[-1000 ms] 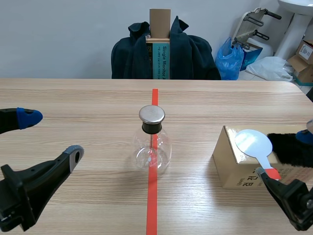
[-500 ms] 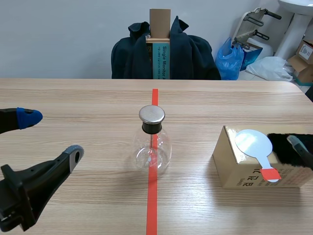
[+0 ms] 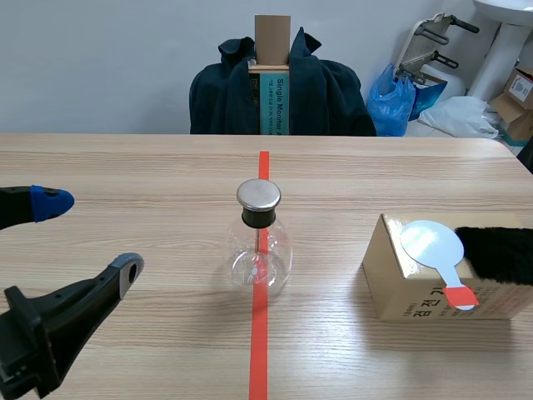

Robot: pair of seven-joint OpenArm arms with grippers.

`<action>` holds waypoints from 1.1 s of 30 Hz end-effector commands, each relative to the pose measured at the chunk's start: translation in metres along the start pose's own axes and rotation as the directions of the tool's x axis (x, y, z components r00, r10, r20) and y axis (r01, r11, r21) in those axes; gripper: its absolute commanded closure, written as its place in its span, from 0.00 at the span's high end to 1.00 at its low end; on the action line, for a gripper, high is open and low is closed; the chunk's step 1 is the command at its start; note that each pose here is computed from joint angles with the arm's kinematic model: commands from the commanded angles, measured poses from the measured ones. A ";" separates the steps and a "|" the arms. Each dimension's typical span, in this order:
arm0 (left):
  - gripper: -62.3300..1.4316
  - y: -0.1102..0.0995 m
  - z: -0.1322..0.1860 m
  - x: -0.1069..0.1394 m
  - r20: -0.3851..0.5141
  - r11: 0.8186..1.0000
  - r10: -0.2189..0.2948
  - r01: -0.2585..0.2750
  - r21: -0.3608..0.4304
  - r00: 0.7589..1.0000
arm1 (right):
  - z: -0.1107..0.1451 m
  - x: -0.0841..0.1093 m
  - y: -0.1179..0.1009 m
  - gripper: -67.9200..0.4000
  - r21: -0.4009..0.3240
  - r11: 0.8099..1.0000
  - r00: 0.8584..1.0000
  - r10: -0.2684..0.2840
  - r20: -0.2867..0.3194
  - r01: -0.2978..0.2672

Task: Do the electroscope experiment.
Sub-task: 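Pick up the white charging plate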

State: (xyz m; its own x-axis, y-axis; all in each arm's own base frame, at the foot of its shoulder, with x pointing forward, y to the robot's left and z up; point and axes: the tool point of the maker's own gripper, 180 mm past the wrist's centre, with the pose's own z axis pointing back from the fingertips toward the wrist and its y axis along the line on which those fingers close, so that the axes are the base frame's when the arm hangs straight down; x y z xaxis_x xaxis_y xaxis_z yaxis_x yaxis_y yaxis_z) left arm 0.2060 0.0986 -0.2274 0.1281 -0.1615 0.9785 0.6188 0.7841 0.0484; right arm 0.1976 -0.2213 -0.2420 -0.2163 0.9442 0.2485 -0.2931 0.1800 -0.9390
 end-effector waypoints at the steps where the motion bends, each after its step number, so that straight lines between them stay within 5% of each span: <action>1: 0.99 -0.002 -0.001 0.009 0.030 1.000 0.003 -0.003 0.000 1.000 | 0.001 0.000 0.004 0.86 -0.014 1.000 1.000 0.010 0.010 -0.010; 10: 0.99 -0.002 -0.001 0.009 0.031 1.000 0.003 -0.003 0.000 1.000 | 0.009 0.001 0.049 0.86 -0.028 0.988 0.988 0.151 0.023 -0.150; 19: 0.99 -0.002 -0.001 0.009 0.031 1.000 0.003 -0.003 0.000 1.000 | -0.011 0.001 0.089 0.86 -0.009 0.975 0.974 0.223 -0.032 -0.223; 29: 0.99 -0.002 -0.001 0.009 0.031 1.000 0.003 -0.003 0.000 1.000 | -0.035 -0.007 0.101 0.86 -0.036 0.983 0.972 0.172 -0.161 -0.180; 33: 0.99 -0.002 0.000 0.009 0.033 1.000 0.003 -0.003 0.000 0.999 | -0.041 -0.003 0.104 0.86 -0.029 0.987 0.975 0.151 -0.161 -0.158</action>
State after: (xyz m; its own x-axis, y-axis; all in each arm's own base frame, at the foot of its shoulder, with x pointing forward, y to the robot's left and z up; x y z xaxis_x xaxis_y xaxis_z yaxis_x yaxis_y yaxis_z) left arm 0.2060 0.0986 -0.2275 0.1284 -0.1618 0.9784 0.6188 0.7841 0.0484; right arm 0.1974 -0.1941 -0.3648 -0.0793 0.9935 0.0822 -0.2732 0.0577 -0.9602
